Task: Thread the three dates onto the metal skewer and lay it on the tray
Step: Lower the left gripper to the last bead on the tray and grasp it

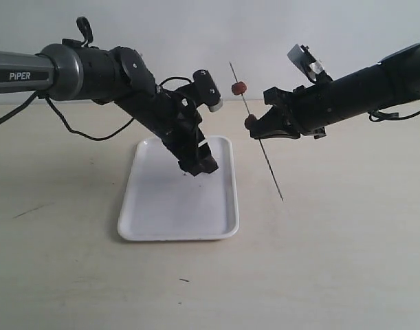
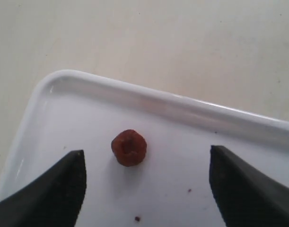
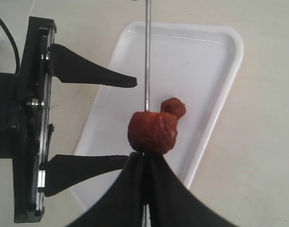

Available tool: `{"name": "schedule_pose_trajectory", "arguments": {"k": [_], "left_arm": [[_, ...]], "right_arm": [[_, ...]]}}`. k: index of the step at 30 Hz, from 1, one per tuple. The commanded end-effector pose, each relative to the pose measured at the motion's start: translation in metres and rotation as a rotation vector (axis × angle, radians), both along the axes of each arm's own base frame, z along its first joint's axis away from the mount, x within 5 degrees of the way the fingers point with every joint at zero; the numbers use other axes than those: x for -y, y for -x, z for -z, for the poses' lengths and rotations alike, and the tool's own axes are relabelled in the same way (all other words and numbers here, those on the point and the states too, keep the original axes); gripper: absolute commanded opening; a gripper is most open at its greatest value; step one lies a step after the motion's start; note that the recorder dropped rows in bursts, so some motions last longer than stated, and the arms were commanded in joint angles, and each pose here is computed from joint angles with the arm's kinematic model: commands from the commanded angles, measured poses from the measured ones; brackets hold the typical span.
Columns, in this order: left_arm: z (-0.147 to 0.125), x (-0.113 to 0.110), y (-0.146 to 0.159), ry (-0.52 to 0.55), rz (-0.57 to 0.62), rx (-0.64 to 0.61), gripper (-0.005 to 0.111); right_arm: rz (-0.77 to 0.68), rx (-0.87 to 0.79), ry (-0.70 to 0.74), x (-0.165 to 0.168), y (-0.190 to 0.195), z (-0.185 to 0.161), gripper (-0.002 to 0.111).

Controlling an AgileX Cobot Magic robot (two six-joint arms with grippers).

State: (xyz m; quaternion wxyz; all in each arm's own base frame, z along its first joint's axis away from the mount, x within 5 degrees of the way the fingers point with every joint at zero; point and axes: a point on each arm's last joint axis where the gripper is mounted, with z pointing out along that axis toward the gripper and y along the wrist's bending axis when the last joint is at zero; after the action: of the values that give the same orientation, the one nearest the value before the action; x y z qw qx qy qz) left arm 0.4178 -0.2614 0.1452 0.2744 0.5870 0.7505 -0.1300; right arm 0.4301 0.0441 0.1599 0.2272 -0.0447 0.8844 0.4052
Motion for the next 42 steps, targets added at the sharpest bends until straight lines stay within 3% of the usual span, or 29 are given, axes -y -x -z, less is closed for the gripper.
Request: {"name": "schedule_pose_trajectory", "arguments": {"k": [1,9,16,21,27,36,39,42], "left_arm": [[0.007,-0.001,-0.003,-0.009,-0.052,-0.003,0.070],[-0.003,-0.005,-0.010,-0.058,-0.199,-0.043,0.070],[-0.019,0.017,-0.009,-0.023,-0.270,-0.061,0.070],[-0.006,0.036,-0.009,-0.091,-0.320,-0.035,0.070],[0.006,0.037,-0.014,-0.169,-0.367,-0.057,0.070],[0.006,0.040,-0.012,-0.162,-0.360,-0.055,0.068],[0.013,0.040,-0.012,-0.171,-0.360,-0.064,0.061],[0.026,0.041,-0.013,-0.188,-0.358,-0.082,0.061]], "right_arm": [[-0.024,0.026,0.012,0.001,0.001,-0.004,0.000],[-0.031,0.032,0.015,0.000,0.001,-0.004,0.000],[-0.035,0.038,0.021,0.000,0.001,-0.004,0.000],[-0.039,0.039,0.025,0.000,0.001,-0.004,0.000],[-0.036,0.040,0.027,0.000,0.001,-0.004,0.000],[-0.038,0.044,0.029,0.000,0.001,-0.004,0.000],[-0.038,0.044,0.029,0.000,0.001,-0.004,0.000],[-0.038,0.044,0.029,0.000,0.001,-0.004,0.000]]}}
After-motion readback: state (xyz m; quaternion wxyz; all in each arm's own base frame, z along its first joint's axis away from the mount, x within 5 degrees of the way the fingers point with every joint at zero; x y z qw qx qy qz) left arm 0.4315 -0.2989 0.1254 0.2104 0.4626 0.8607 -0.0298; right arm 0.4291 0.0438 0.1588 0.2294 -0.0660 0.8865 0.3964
